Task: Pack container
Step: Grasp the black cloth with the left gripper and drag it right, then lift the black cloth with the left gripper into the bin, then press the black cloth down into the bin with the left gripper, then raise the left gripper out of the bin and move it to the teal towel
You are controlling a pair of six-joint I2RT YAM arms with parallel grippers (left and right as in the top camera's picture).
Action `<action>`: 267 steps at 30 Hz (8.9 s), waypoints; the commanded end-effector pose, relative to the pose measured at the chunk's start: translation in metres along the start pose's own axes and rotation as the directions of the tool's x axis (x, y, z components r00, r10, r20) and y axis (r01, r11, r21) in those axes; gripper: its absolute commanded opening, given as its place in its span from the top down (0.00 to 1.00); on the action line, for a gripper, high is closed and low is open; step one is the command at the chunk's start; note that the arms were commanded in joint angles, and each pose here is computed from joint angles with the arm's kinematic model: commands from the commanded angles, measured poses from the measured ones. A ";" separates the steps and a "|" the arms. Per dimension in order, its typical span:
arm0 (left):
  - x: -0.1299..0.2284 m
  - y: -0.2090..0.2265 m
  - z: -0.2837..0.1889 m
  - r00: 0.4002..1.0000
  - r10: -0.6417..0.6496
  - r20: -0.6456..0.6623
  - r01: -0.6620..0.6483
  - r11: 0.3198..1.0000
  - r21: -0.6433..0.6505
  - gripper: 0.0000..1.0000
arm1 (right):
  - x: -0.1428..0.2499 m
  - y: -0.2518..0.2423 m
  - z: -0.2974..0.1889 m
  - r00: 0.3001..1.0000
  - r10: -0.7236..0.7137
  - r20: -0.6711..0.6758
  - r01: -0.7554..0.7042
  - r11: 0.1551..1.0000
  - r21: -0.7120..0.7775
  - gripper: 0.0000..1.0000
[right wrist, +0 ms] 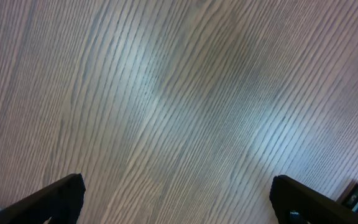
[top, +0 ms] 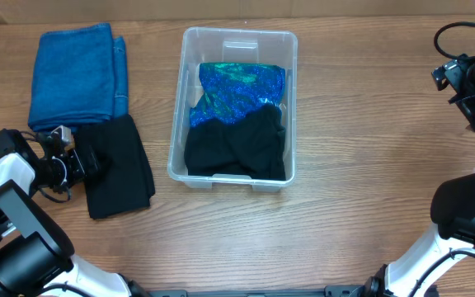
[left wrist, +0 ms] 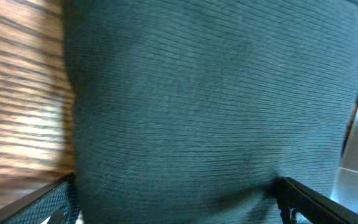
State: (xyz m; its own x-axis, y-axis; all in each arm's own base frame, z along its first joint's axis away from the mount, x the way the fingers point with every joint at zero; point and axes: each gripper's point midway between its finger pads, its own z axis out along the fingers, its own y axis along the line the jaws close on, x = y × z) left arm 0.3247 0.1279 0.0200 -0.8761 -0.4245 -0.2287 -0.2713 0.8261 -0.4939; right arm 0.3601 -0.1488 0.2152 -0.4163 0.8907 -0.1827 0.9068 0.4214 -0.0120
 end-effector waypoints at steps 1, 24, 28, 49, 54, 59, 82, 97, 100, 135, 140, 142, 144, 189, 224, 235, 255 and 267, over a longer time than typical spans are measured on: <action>0.010 -0.003 0.013 0.999 -0.004 -0.032 0.006 0.998 0.064 0.00 | 0.000 -0.001 -0.010 1.000 0.006 0.022 -0.005 1.000 -0.020 0.00; -0.016 -0.068 -0.019 0.999 0.005 0.039 -0.019 0.924 0.382 0.96 | 0.000 -0.001 -0.010 1.000 0.006 0.022 -0.005 1.000 -0.020 0.00; -0.047 -0.107 -0.070 0.986 0.050 0.161 -0.120 0.878 0.463 0.96 | 0.000 -0.001 -0.010 1.000 0.006 0.022 -0.005 1.000 -0.020 0.00; -0.017 -0.401 -0.165 0.806 0.361 0.468 -0.558 0.727 0.400 0.96 | 0.000 -0.001 -0.010 1.000 0.006 0.022 -0.005 1.000 -0.020 0.00; -0.031 -0.409 -0.133 0.850 0.118 0.514 -0.273 0.932 0.237 0.96 | 0.000 -0.001 -0.010 1.000 0.006 0.022 -0.005 1.000 -0.020 0.00; -0.022 -0.426 -0.091 0.870 0.140 0.473 -0.271 0.936 0.223 0.96 | 0.000 -0.001 -0.010 1.000 0.006 0.022 -0.005 1.000 -0.020 0.00; -0.049 -0.433 0.013 0.698 -0.673 0.244 0.510 0.707 0.491 0.96 | 0.000 -0.001 -0.010 1.000 0.006 0.022 -0.005 1.000 -0.020 0.00; -0.060 -0.402 0.041 0.531 -0.782 0.326 0.622 0.621 0.477 0.96 | 0.000 -0.001 -0.010 1.000 0.006 0.022 -0.005 1.000 -0.020 0.00; -0.057 -0.396 0.056 0.517 -0.794 0.321 0.648 0.608 0.459 0.96 | 0.000 -0.001 -0.010 1.000 0.006 0.022 -0.005 1.000 -0.020 0.00; -0.060 -0.462 0.035 0.827 0.297 0.478 -0.429 0.882 0.195 0.41 | 0.000 -0.001 -0.010 1.000 0.006 0.022 -0.005 1.000 -0.020 0.00; -0.076 -0.387 0.046 0.812 0.409 0.416 -0.395 0.910 -0.124 0.95 | 0.000 -0.001 -0.010 1.000 0.006 0.022 -0.005 1.000 -0.020 0.00; -0.072 -0.374 0.050 0.822 0.430 0.373 -0.400 0.903 -0.158 0.96 | 0.000 -0.001 -0.010 1.000 0.006 0.022 -0.005 1.000 -0.020 0.00; -0.068 -0.364 0.057 0.827 0.451 0.336 -0.413 0.892 -0.182 0.96 | 0.000 -0.001 -0.010 1.000 0.006 0.022 -0.005 1.000 -0.020 0.00; 0.037 -0.382 0.138 0.865 0.495 -0.081 -0.500 0.865 -0.052 0.96 | 0.000 -0.001 -0.010 1.000 0.006 0.022 -0.005 1.000 -0.020 0.00; -0.141 -0.372 -0.044 0.760 0.473 0.446 -0.367 0.878 -0.306 0.15 | -0.009 0.008 -0.011 0.998 0.014 0.055 -0.011 0.998 -0.056 0.00; -0.168 -0.135 -0.106 0.939 0.158 0.305 0.024 0.856 -0.517 0.00 | -0.009 0.008 -0.011 0.998 0.014 0.055 -0.011 0.998 -0.055 0.00; -0.127 -0.005 0.017 0.996 -0.084 -0.015 0.059 0.807 -0.588 0.96 | -0.011 0.010 -0.011 0.998 0.016 0.065 -0.012 0.998 -0.066 0.00; -0.141 -0.046 -0.019 1.000 -0.028 0.001 0.025 0.856 -0.517 0.96 | -0.011 0.010 -0.011 0.998 0.017 0.065 -0.013 0.998 -0.066 0.00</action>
State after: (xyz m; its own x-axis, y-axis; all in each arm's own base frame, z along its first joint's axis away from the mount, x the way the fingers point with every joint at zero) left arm 0.4265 0.1558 0.0459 -0.8691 -0.4870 -0.0865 -0.4917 0.8696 0.0441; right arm 0.3743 -0.1536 0.2173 -0.4047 0.8865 -0.2243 0.9060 0.4220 0.0328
